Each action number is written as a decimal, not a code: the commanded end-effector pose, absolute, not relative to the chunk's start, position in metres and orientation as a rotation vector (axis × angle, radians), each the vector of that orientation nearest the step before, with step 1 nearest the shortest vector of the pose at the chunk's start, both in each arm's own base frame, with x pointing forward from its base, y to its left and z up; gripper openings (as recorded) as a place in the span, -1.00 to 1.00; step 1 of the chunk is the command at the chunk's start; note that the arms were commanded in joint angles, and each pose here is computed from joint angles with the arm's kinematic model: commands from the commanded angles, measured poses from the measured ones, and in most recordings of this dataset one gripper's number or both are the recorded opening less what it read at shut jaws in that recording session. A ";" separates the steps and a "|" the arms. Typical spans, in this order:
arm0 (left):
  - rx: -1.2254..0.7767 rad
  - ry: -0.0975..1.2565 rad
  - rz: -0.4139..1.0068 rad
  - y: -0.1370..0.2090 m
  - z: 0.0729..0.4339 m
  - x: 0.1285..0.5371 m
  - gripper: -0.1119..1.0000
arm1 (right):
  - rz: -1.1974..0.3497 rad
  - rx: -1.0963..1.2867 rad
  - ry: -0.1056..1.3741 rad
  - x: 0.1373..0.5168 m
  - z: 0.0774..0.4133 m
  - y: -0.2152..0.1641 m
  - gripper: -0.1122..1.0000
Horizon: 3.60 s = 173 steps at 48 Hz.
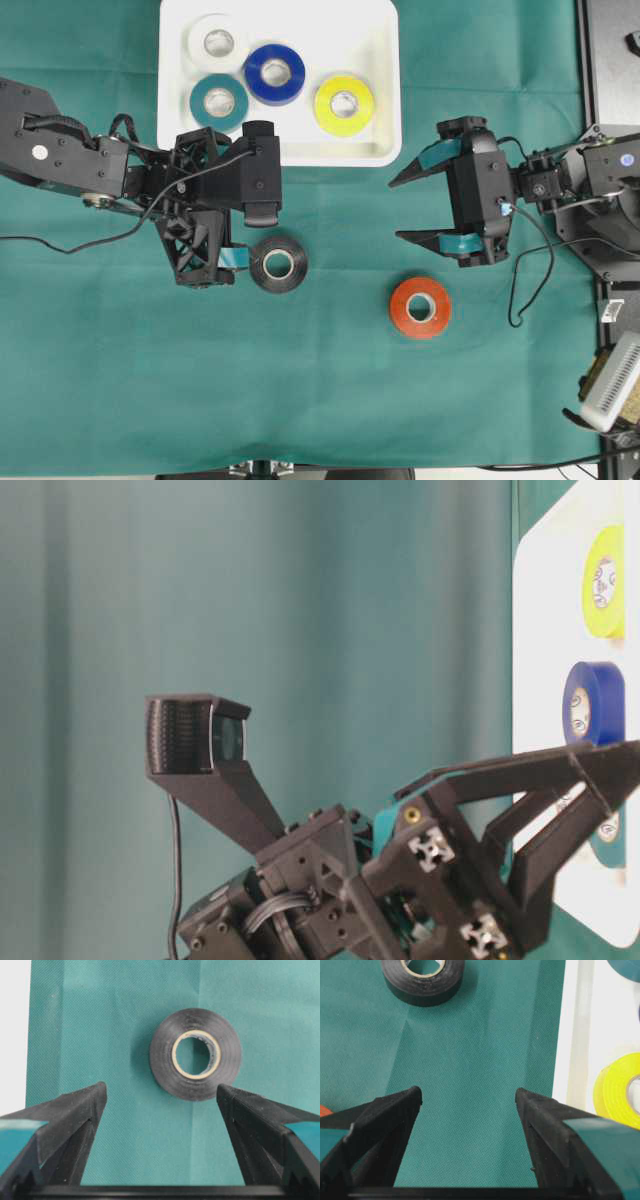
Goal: Put the tape alternately from left to right into the white case.
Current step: 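Lower the right gripper onto the red tape roll and grasp it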
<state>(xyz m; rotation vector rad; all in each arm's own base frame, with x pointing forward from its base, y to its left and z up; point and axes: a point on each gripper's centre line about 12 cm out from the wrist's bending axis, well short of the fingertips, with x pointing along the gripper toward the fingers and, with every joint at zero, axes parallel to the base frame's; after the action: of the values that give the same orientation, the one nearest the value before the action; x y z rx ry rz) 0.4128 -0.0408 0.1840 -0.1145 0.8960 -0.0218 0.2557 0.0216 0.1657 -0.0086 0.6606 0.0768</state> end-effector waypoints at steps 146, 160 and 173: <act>-0.117 0.813 -0.041 -0.046 0.205 0.416 0.29 | 0.224 0.063 0.857 0.270 0.123 0.094 -0.43; -0.114 0.813 -0.049 -0.049 0.205 0.416 0.29 | 0.228 0.080 0.750 0.272 0.161 0.094 -0.43; -0.111 0.814 -0.054 -0.052 0.204 0.415 0.30 | 0.187 0.072 0.745 0.277 0.175 0.085 -0.43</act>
<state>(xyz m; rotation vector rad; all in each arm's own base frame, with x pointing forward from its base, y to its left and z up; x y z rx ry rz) 0.4151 -0.0500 0.1868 -0.1079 0.8607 -0.0455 0.2690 0.0882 0.1607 0.0624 0.7852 0.1987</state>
